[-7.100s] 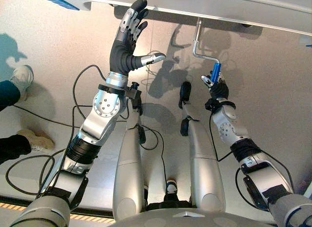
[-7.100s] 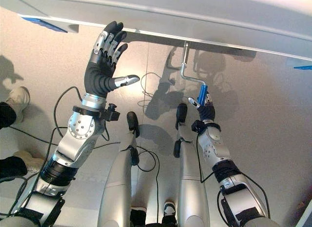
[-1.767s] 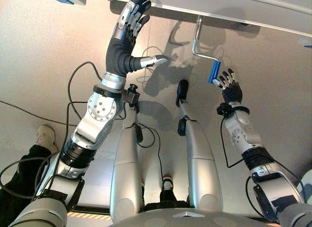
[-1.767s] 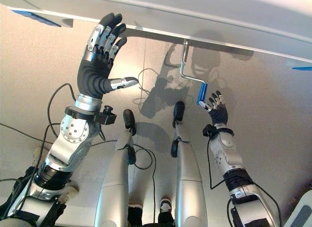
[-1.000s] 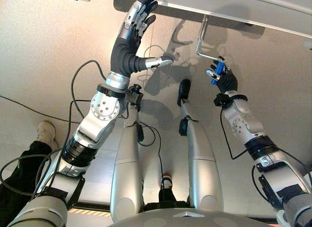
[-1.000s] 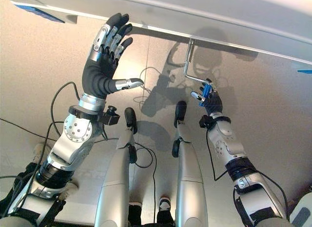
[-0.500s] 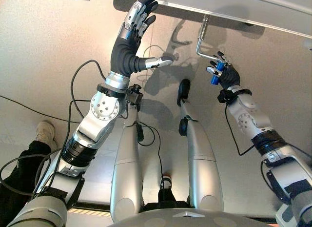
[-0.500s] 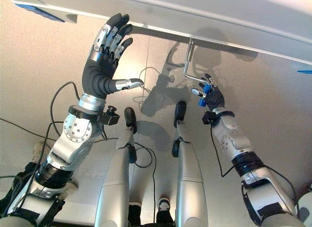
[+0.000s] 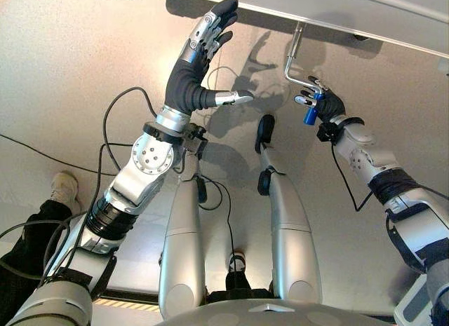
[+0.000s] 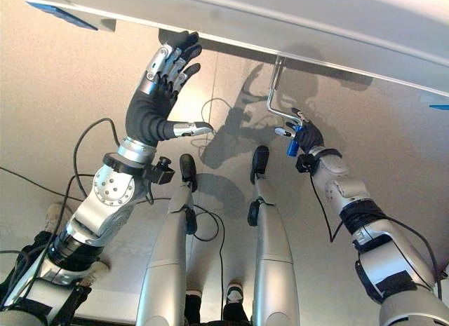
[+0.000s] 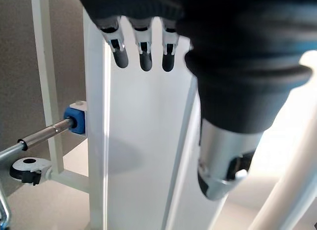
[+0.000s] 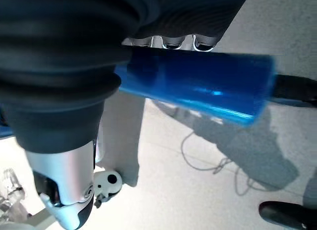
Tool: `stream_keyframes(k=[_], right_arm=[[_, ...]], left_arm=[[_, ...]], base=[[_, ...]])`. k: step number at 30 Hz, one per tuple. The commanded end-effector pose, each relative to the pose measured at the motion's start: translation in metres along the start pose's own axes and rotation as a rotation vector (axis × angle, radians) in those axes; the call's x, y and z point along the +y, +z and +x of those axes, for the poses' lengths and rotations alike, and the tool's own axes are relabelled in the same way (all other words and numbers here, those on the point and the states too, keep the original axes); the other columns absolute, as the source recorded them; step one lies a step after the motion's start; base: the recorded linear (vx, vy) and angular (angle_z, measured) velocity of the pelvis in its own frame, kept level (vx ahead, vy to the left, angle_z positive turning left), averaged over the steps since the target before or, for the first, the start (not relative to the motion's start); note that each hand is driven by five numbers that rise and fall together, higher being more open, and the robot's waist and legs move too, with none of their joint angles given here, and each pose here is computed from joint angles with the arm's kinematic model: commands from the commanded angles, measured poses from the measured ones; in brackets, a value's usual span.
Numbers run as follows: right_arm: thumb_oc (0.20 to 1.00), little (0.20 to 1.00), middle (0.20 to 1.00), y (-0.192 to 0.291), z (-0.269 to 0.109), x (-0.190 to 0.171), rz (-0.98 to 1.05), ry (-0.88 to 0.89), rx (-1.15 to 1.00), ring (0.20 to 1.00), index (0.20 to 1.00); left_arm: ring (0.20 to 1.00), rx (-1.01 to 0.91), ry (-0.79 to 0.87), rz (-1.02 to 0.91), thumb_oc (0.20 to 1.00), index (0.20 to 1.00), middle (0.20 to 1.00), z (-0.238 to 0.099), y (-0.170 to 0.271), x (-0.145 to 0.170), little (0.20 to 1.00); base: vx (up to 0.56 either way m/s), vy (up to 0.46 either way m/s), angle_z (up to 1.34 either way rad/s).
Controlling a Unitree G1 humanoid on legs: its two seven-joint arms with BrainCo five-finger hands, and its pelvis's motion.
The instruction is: Raise the hospital bed
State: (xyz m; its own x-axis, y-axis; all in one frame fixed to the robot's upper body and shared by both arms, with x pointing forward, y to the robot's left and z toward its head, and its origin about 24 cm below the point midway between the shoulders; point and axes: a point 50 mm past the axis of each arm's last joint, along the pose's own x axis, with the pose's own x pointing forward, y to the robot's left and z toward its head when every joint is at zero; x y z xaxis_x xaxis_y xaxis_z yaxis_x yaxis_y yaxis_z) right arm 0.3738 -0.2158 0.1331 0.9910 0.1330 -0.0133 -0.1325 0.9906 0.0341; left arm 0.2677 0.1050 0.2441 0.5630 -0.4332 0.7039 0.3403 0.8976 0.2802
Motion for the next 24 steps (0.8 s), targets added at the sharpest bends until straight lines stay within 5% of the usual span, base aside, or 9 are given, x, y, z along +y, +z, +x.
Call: stream_keyframes(k=[1,13,24], right_arm=[[1.000,1.000,1.000,-0.007,-0.004,0.003,0.018,0.038,0.016,1.000,1.000],[1.000,1.000,1.000,-0.054,-0.017,0.017,0.170,0.035,0.104,1.000,1.000],[1.000,1.000,1.000,-0.039,-0.016,0.037,0.241,0.112,0.022,1.000,1.000]], left_arm=[[1.000,-0.116,-0.037,-0.045,1.000,1.000,1.000,-0.001,0.023,-0.008,1.000],[1.000,-0.116,-0.032,-0.055,1.000,1.000,1.000,0.002,0.022,-0.009,1.000],[1.000,-0.118,-0.029,-0.059,1.000,1.000,1.000,0.001,0.022,-0.009,1.000]], base=[[0.00,0.000,0.00],[0.00,0.000,0.00],[0.00,0.000,0.00]])
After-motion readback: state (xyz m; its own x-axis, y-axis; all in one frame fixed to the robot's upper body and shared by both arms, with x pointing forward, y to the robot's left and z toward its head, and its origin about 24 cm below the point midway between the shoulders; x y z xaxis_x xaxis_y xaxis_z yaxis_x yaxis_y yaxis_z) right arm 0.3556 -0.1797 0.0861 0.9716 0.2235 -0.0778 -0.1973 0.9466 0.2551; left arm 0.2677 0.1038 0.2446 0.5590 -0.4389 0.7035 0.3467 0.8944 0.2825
